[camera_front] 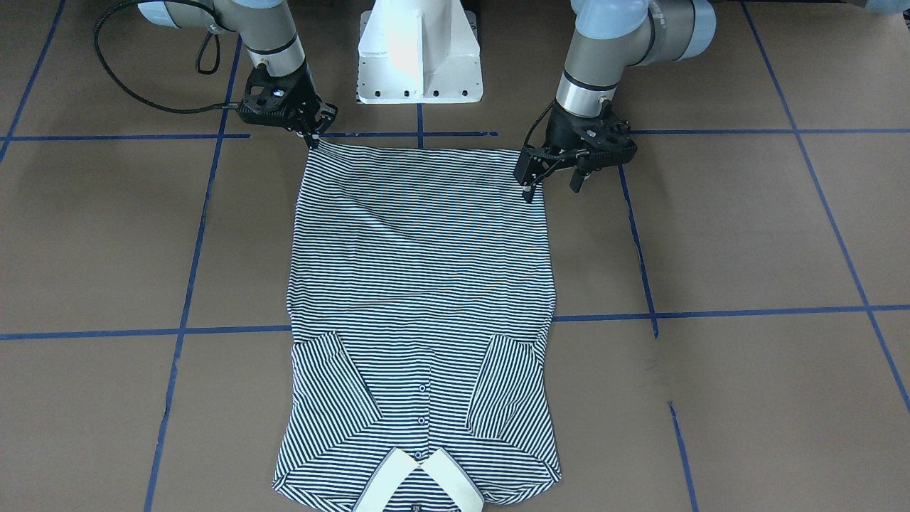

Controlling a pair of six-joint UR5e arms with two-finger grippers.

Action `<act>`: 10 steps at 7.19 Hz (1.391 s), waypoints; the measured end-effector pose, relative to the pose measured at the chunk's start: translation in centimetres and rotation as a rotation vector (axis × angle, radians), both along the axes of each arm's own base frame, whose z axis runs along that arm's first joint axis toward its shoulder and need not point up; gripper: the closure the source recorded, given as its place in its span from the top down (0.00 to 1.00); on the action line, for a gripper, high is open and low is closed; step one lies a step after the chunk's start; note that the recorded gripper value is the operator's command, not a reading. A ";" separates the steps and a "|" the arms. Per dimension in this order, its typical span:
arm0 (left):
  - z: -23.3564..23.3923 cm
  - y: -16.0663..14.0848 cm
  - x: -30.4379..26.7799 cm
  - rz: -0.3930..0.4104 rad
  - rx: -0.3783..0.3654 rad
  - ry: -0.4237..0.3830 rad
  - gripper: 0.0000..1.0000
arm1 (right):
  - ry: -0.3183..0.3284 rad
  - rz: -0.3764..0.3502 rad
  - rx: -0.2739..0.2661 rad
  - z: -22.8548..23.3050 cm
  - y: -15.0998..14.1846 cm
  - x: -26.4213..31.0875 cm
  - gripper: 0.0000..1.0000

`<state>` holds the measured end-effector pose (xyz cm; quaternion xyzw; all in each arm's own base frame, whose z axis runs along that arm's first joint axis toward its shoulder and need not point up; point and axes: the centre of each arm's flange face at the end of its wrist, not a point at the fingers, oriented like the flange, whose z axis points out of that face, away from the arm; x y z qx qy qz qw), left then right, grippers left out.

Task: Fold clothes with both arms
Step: 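Grasp both hem corners nearest the robot with both grippers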

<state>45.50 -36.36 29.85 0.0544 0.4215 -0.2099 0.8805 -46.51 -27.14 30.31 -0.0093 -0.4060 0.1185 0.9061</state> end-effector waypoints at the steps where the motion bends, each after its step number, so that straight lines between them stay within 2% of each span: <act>1: 1.5 2.6 1.6 -0.013 -0.036 -0.032 0.99 | -0.006 0.003 -0.001 -0.3 -0.3 0.2 0.00; 2: 2.3 5.1 3.1 -0.007 -0.065 -0.046 0.99 | -0.012 0.005 0.001 -0.5 -0.4 0.3 0.00; 4: 3.0 9.0 5.3 0.022 -0.111 -0.068 0.91 | -0.017 0.009 0.003 -0.7 -0.5 0.5 0.00; 6: 3.3 10.5 6.1 0.030 -0.133 -0.086 0.80 | -0.019 0.010 0.003 -0.8 -0.6 0.6 0.00; 7: 3.5 10.7 6.2 0.032 -0.137 -0.092 0.53 | -0.020 0.010 0.003 -0.9 -0.6 0.6 0.00; 8: 3.7 10.9 6.3 0.034 -0.138 -0.096 0.19 | -0.020 0.010 0.003 -0.9 -0.6 0.6 0.00; 9: 3.6 10.9 6.3 0.035 -0.138 -0.095 0.00 | -0.020 0.010 0.003 -0.9 -0.6 0.6 0.00; 10: 3.5 11.0 6.3 0.036 -0.138 -0.093 0.00 | -0.020 0.010 0.003 -0.9 -0.6 0.6 0.00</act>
